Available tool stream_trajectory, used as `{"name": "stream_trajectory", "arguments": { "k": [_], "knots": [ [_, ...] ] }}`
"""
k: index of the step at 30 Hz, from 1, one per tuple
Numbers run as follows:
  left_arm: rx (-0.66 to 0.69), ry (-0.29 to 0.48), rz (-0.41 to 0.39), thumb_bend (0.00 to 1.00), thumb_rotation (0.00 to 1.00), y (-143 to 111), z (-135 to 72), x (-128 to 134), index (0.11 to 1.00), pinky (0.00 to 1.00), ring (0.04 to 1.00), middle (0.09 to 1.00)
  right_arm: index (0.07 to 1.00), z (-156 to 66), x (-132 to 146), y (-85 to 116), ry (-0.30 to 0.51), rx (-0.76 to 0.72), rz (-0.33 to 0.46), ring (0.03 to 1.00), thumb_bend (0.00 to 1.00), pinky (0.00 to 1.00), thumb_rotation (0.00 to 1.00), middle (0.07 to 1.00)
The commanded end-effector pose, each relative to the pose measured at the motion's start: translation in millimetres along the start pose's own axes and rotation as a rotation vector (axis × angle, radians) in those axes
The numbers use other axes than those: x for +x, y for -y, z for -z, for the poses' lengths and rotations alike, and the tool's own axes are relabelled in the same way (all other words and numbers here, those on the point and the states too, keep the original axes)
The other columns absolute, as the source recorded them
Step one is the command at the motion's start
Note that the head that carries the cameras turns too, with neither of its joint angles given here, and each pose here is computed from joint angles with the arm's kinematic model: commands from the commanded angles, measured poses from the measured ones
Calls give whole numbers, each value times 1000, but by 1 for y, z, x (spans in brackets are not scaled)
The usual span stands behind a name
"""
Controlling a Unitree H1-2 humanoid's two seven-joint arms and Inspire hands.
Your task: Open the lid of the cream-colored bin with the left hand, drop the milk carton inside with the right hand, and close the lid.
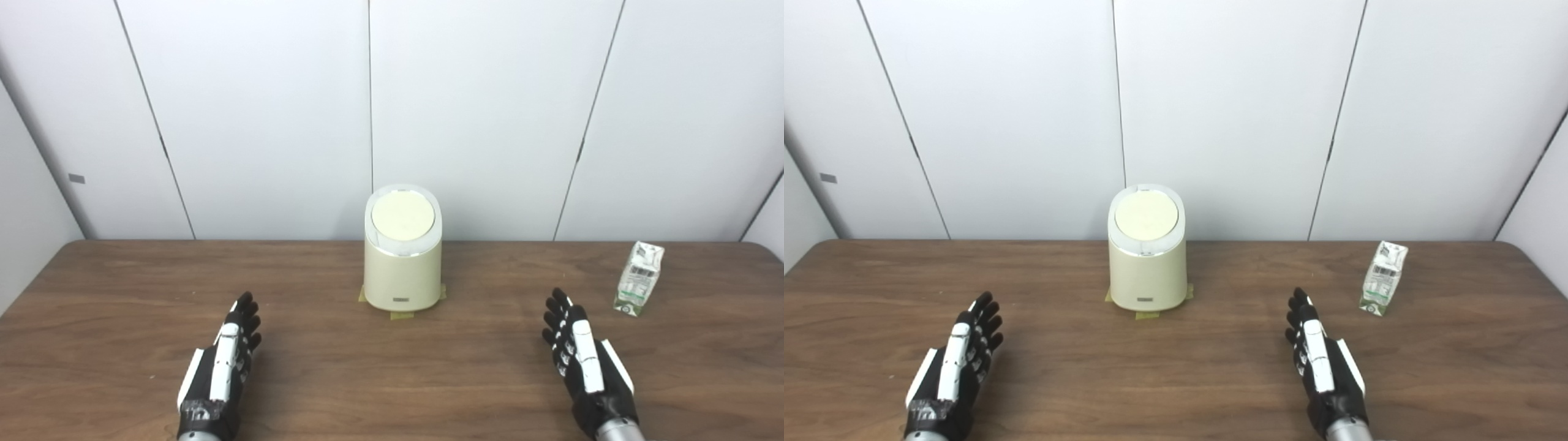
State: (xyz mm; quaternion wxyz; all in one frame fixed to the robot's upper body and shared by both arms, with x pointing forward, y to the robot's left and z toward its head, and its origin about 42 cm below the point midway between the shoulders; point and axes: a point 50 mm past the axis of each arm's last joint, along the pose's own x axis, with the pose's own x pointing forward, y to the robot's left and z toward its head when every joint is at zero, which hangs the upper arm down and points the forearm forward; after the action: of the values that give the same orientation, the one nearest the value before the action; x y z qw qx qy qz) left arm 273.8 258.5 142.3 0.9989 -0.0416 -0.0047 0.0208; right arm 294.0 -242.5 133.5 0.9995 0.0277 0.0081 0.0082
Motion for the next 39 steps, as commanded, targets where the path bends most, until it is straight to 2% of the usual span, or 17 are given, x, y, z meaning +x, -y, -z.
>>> {"name": "stream_trajectory", "arguments": {
  "k": [1, 20, 23, 39],
  "knots": [
    [5, 73, 23, 404, 1000, 5, -17, 9, 992, 1000, 1000, 993, 1000, -20, 7, -3, 74, -2, -18, 1000, 598, 1000, 1000, 1000],
    [1, 80, 31, 386, 1000, 3, -17, 10, 994, 1000, 1000, 994, 1000, -19, 8, -2, 79, -9, -20, 1000, 615, 1000, 1000, 1000],
    [7, 76, 29, 409, 998, 3, -18, 10, 994, 1000, 1000, 993, 1000, -20, 7, -3, 78, -8, -18, 1000, 622, 1000, 1000, 1000],
    [14, 69, 33, 374, 1000, 3, -18, 10, 1000, 1000, 1000, 999, 1000, -21, 7, -4, 79, -9, -17, 1000, 622, 1000, 1000, 998]
  ]
}}
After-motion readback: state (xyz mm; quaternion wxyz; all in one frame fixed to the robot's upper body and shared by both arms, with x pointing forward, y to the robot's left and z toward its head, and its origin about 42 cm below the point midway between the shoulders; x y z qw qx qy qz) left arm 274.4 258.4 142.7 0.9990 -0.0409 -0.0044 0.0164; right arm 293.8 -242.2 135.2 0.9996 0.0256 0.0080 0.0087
